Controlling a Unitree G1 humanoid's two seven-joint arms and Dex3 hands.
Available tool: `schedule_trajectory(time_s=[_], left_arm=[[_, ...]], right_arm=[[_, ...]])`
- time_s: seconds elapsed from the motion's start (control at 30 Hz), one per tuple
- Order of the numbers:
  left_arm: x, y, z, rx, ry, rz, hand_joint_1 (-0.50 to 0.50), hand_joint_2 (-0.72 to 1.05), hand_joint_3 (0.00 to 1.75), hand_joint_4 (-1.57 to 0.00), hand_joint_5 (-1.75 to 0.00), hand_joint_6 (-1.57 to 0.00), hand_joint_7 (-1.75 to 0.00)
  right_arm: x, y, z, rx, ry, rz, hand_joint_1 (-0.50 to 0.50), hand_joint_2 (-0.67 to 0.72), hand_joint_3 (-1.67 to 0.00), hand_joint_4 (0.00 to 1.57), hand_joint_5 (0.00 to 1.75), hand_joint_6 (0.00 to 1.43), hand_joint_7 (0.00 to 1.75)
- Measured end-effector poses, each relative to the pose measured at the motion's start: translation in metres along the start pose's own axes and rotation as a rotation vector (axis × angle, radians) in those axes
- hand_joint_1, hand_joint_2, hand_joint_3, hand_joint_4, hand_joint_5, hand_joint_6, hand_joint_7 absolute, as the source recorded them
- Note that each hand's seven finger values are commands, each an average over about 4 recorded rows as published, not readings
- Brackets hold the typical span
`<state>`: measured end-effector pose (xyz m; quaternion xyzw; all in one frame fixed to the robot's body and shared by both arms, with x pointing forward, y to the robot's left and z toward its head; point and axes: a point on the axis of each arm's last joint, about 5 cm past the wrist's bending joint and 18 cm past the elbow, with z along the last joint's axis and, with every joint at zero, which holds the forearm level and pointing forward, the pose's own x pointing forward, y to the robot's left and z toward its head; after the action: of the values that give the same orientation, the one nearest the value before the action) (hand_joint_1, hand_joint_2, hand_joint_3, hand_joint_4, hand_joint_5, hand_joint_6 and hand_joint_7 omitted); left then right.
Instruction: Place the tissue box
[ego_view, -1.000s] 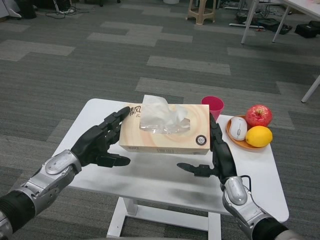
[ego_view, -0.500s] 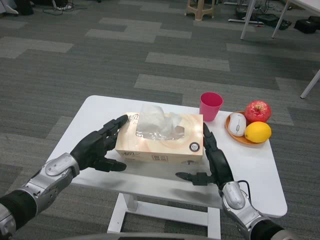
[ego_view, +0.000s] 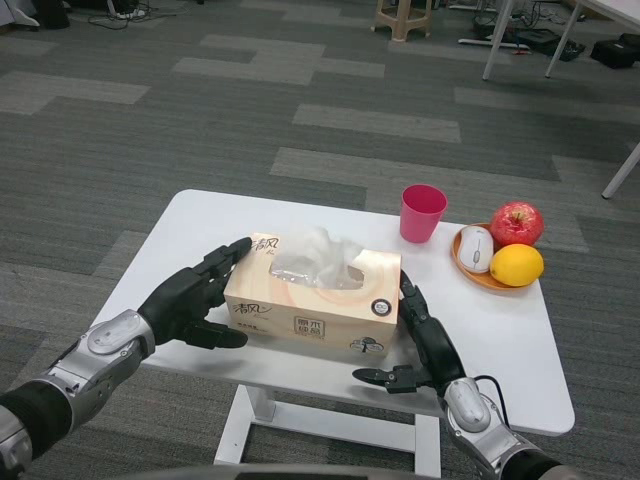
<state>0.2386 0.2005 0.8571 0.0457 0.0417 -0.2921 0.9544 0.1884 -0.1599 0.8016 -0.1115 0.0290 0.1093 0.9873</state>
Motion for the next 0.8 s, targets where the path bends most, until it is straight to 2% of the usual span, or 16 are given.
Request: schedule_trajectory(time_s=[0.17, 0.27, 0.33, 0.5, 0.63, 0.8], left_arm=[[-0.0001, 0.0004, -0.0011, 0.002, 0.004, 0.0, 0.5, 0.96, 0.09, 0.0, 0.0, 0.0, 0.0], [0.0003, 0.0003, -0.0018, 0.0, 0.006, -0.001, 0.5, 0.96, 0.09, 0.0, 0.0, 0.0, -0.03], [0.0006, 0.0, -0.0022, -0.003, 0.007, -0.001, 0.5, 0.96, 0.09, 0.0, 0.0, 0.0, -0.03], [0.001, -0.0002, -0.0036, -0.004, 0.009, 0.0, 0.5, 0.96, 0.09, 0.0, 0.0, 0.0, -0.03], [0.0011, -0.0003, -0.0041, -0.006, 0.008, -0.002, 0.5, 0.96, 0.09, 0.0, 0.0, 0.0, -0.02], [0.0012, 0.0005, -0.0036, -0.009, 0.003, -0.005, 0.5, 0.96, 0.09, 0.0, 0.0, 0.0, 0.0]], right_arm=[[0.0007, -0.0005, -0.0005, -0.005, 0.001, 0.004, -0.12, -0.41, -0.4, 0.09, 0.27, 0.0, 0.07], [0.0009, 0.0, -0.0013, -0.002, 0.003, -0.001, -0.12, -0.41, -0.4, 0.09, 0.19, 0.0, 0.07], [0.0012, 0.0001, -0.0017, -0.002, 0.004, -0.003, -0.15, -0.41, -0.4, 0.09, 0.22, 0.0, 0.07], [0.0024, -0.0007, -0.0015, -0.004, 0.005, -0.002, -0.12, -0.41, -0.4, 0.09, 0.19, 0.0, 0.07], [0.0031, -0.0021, -0.0012, -0.002, 0.004, -0.004, -0.17, -0.41, -0.4, 0.09, 0.19, 0.0, 0.07], [0.0046, -0.006, 0.0, 0.003, 0.0, -0.009, -0.15, -0.41, -0.4, 0.06, 0.19, 0.0, 0.07]])
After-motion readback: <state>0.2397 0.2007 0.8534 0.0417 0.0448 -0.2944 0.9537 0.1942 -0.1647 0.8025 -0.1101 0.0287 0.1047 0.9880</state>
